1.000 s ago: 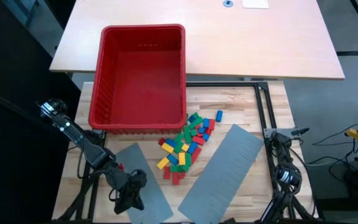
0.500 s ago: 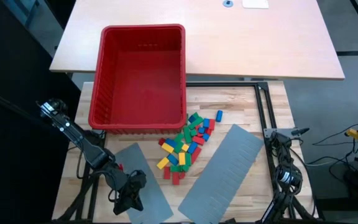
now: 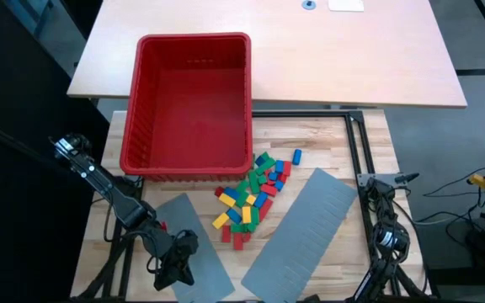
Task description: Sort blocks
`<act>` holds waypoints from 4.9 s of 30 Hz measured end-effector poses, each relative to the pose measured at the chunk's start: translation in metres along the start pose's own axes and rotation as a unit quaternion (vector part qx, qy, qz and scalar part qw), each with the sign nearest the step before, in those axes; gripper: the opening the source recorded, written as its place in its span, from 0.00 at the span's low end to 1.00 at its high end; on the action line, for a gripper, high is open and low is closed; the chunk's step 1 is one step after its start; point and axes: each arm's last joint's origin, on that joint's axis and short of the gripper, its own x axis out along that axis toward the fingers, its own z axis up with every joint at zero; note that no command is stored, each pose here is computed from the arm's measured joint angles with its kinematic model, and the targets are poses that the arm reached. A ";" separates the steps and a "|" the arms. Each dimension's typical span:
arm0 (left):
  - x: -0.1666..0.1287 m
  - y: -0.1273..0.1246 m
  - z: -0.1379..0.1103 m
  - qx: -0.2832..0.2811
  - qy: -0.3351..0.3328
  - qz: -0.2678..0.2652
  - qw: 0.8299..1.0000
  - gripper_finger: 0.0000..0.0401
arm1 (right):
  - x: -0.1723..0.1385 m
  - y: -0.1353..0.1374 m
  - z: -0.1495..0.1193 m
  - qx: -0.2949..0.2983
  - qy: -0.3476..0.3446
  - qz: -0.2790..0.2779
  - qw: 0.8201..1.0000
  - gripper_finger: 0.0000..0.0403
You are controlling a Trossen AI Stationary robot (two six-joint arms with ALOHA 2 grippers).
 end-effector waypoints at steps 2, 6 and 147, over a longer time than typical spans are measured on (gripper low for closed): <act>0.000 0.000 0.000 0.000 0.000 0.000 1.000 0.00 | 0.000 0.000 0.000 0.000 0.001 -0.001 1.000 0.42; 0.000 0.000 0.000 0.000 0.000 0.000 1.000 0.00 | 0.001 0.000 0.001 0.000 0.000 -0.003 1.000 0.42; -0.005 0.005 0.007 0.018 0.006 0.010 1.000 0.00 | -0.028 0.149 0.179 -0.545 0.184 -0.162 0.802 0.50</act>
